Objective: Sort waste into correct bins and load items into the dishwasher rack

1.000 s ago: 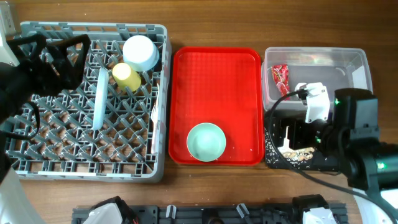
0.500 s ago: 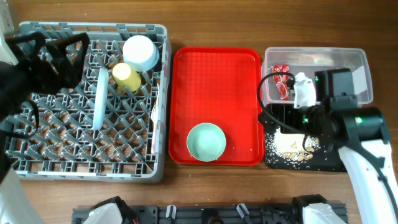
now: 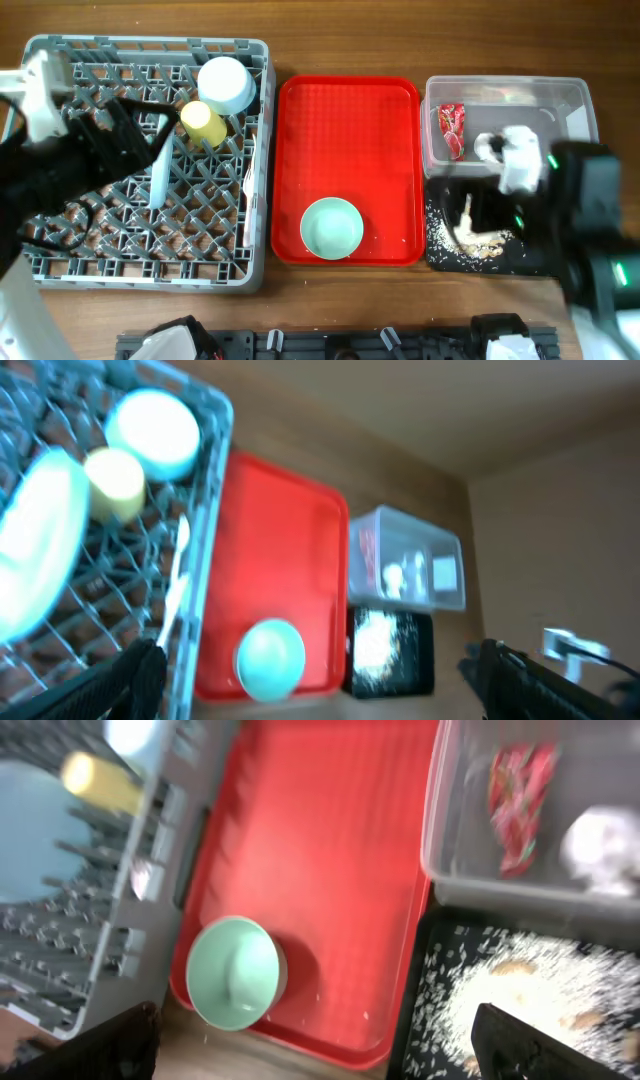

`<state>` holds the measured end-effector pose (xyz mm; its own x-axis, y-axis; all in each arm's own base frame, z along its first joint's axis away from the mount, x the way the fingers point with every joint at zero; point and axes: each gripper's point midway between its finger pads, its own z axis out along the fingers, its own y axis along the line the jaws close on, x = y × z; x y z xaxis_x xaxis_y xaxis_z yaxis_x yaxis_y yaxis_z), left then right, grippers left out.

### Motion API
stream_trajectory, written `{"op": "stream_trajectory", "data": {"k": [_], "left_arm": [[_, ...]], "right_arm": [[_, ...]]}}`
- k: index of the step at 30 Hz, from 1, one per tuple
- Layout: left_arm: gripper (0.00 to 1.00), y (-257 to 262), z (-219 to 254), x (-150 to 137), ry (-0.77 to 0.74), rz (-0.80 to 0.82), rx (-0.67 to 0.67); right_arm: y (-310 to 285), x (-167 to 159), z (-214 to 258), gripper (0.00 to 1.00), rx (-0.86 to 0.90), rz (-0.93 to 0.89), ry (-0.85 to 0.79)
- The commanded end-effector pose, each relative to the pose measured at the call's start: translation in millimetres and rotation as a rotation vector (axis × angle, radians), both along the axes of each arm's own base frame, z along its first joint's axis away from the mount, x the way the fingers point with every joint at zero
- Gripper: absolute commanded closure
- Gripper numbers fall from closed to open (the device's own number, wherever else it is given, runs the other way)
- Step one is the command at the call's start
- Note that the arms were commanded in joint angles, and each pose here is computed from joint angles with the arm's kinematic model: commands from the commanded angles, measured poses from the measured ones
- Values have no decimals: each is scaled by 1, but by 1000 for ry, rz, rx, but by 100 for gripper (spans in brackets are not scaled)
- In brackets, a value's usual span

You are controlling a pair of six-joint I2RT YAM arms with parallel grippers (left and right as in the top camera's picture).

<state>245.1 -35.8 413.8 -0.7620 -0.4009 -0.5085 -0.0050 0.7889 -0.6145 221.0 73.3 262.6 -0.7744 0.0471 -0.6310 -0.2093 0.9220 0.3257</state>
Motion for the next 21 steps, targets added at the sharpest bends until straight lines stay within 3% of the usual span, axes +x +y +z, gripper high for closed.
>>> {"op": "stream_trajectory", "data": {"k": [1, 3, 5, 8, 13, 21], "left_arm": [[0, -14, -18, 1, 68, -69, -9], [9, -19, -30, 2, 102, -92, 18], [31, -28, -43, 2, 138, -131, 36], [43, -45, -63, 1, 188, -201, 48], [54, -80, -112, 2, 273, -324, 96], [64, -145, -200, 3, 340, -360, 231]], "right_arm": [[-15, -33, 57, 0, -32, -63, -259], [-28, -55, 81, 0, -62, -122, -395], [-45, -80, 99, 0, -99, -206, -524], [-54, -105, 110, 0, -105, -252, -627], [-55, -128, 113, 0, -92, -258, -694], [-50, -131, 103, 0, -9, -271, -632]]}}
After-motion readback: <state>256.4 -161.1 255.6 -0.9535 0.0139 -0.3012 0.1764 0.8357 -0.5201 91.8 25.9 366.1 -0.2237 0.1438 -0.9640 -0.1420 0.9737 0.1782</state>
